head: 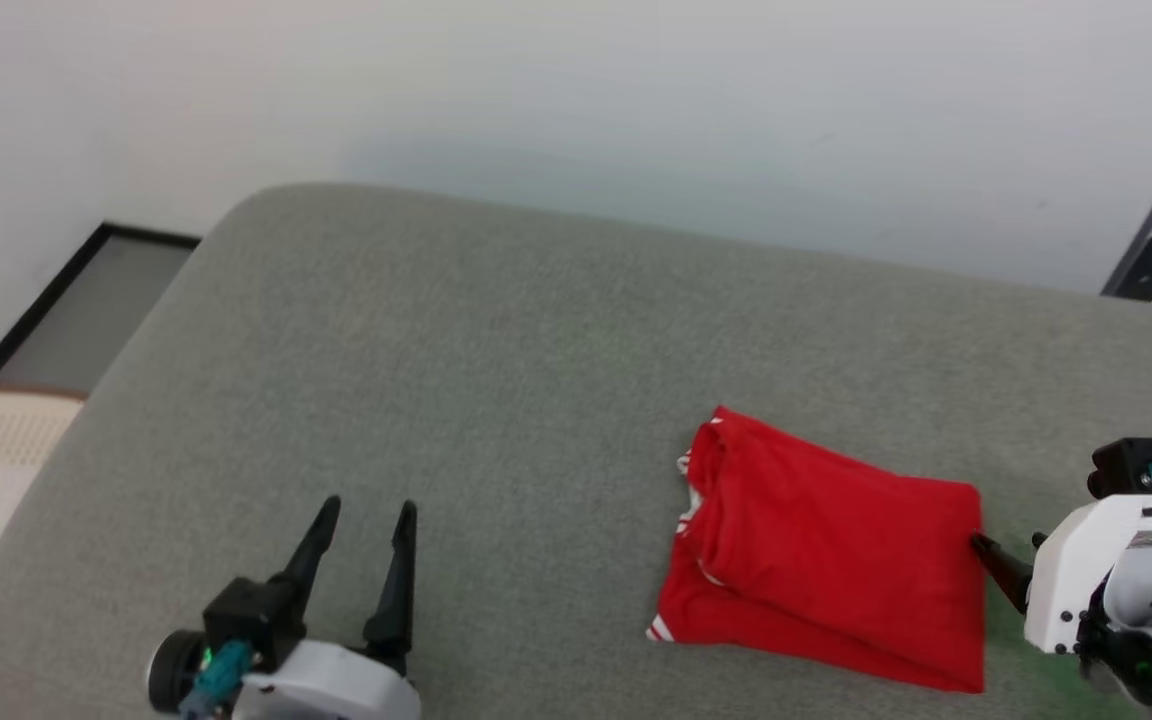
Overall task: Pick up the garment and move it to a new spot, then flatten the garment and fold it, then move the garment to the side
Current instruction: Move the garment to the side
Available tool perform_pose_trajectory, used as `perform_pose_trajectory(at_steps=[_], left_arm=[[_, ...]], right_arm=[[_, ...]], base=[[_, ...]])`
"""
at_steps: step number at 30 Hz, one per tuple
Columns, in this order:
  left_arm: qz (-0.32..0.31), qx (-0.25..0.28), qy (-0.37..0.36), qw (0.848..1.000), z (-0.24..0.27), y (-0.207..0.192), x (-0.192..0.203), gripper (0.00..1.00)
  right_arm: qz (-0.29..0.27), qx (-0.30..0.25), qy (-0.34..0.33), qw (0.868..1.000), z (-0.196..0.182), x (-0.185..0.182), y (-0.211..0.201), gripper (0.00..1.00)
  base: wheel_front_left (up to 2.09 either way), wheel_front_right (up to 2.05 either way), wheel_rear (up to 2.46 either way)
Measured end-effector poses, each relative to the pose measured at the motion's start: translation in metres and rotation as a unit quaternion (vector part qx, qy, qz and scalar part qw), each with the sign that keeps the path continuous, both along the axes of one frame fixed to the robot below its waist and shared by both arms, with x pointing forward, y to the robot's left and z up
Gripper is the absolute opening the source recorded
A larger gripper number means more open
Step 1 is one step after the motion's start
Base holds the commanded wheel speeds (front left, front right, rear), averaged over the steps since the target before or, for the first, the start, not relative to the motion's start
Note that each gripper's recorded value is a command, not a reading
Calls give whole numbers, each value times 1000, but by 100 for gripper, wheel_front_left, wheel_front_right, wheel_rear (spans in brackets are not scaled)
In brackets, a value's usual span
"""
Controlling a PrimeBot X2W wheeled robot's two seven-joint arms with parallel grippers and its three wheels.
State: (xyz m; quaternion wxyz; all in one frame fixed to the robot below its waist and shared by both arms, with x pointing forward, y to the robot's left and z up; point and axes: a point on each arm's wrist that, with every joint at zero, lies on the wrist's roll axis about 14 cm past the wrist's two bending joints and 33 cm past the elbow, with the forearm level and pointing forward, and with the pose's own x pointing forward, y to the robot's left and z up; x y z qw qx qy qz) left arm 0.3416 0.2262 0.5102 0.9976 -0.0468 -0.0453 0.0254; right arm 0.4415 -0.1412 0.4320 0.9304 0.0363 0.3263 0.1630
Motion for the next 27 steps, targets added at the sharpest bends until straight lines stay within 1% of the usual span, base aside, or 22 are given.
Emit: perform_pose_trajectory(at_steps=[2,5,10,16,19,20,21,22,27], left_arm=[[0,0,7,1000,-3,0,3,100],[4,-6,17,1000,-10,0,7,100],[13,-12,35,999,-21,4,9,100],[25,-17,48,998,-28,10,8,100],[25,-18,49,998,-29,10,9,100],[25,-18,49,998,-29,10,10,100],[24,-18,48,998,-28,9,10,100],[23,-19,47,998,-28,9,11,100],[19,-21,44,999,-26,6,13,100]], right_arm=[[2,-1,45,999,-14,1,4,100],[15,-5,112,994,-35,-2,16,100],[37,-12,178,983,-51,2,31,100],[65,-28,227,971,-59,1,42,100],[72,-31,234,969,-58,0,44,100],[74,-31,236,968,-57,-1,44,98],[79,-33,237,968,-56,-2,46,46],[81,-30,237,968,-55,-3,47,0],[82,-10,223,971,-51,-5,55,0]], base=[[0,0,0],[0,0,0],[0,0,0],[0,0,0],[0,0,0],[0,0,0],[0,0,0],[0,0,0],[0,0,0]])
